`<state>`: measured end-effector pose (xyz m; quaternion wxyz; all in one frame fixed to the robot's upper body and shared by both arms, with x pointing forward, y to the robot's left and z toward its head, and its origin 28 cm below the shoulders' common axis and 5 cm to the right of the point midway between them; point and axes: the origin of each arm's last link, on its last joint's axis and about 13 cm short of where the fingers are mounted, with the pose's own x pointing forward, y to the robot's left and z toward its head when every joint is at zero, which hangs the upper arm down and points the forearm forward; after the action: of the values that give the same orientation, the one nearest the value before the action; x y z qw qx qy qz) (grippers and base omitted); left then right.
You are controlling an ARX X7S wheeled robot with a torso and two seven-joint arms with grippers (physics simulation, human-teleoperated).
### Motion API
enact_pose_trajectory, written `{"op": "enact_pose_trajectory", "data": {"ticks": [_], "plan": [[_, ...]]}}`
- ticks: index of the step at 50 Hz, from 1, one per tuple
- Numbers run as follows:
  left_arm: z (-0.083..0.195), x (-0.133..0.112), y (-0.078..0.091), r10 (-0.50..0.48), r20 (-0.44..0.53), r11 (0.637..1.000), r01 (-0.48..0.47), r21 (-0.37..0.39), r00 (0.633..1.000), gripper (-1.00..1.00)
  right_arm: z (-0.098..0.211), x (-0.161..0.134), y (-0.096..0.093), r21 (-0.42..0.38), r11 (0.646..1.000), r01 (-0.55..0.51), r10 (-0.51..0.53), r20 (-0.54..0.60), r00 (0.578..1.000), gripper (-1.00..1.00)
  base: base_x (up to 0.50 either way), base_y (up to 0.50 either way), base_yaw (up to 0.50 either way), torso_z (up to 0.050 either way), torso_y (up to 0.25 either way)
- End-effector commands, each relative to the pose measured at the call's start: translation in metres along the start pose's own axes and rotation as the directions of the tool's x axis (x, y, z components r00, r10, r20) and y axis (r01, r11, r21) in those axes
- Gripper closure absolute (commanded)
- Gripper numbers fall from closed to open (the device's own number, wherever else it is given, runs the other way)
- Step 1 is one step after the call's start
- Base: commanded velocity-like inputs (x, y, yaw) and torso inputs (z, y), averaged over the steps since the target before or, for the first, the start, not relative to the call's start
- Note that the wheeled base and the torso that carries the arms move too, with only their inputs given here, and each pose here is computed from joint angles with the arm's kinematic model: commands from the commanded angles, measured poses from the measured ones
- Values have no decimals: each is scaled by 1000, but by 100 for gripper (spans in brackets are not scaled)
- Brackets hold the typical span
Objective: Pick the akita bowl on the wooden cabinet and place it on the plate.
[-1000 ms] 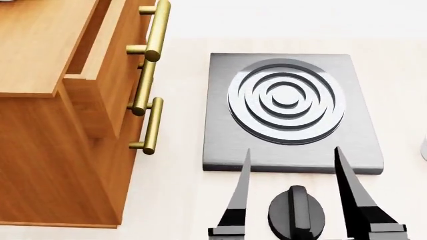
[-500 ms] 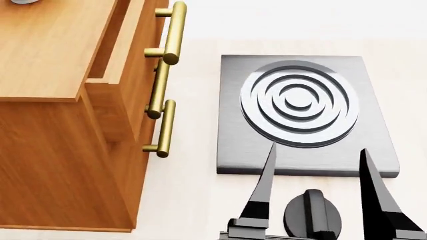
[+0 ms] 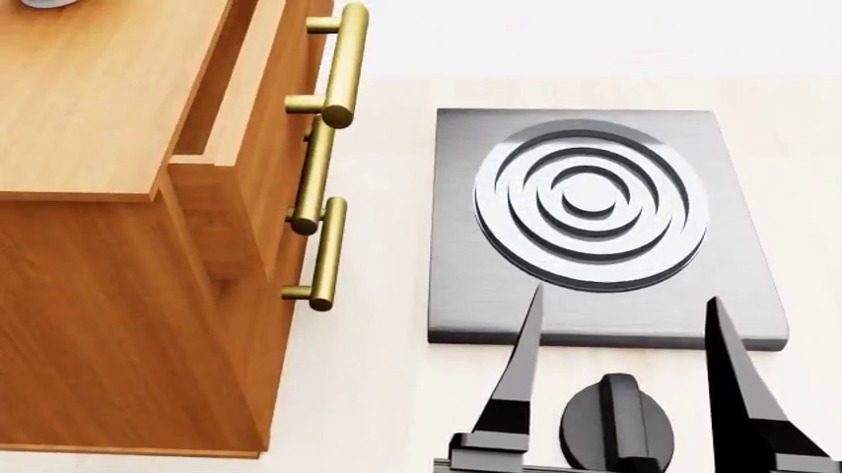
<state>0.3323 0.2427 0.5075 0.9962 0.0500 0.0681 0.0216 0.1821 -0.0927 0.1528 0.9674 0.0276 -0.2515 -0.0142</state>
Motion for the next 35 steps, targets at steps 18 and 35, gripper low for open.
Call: {"op": "enact_pose_trajectory", "data": {"ticks": [18, 35], "plan": [[7, -23, 10, 49, -123, 999, -46, 24, 991, -100, -3, 2, -3, 24, 1000, 12, -12, -11, 1000, -100, 0, 0, 0, 0, 0], [5, -31, 18, 112, -173, 990, -125, -70, 978, -100, -3, 2, -4, 26, 1000, 10, -10, -14, 1000, -100, 0, 0, 0, 0, 0]]}}
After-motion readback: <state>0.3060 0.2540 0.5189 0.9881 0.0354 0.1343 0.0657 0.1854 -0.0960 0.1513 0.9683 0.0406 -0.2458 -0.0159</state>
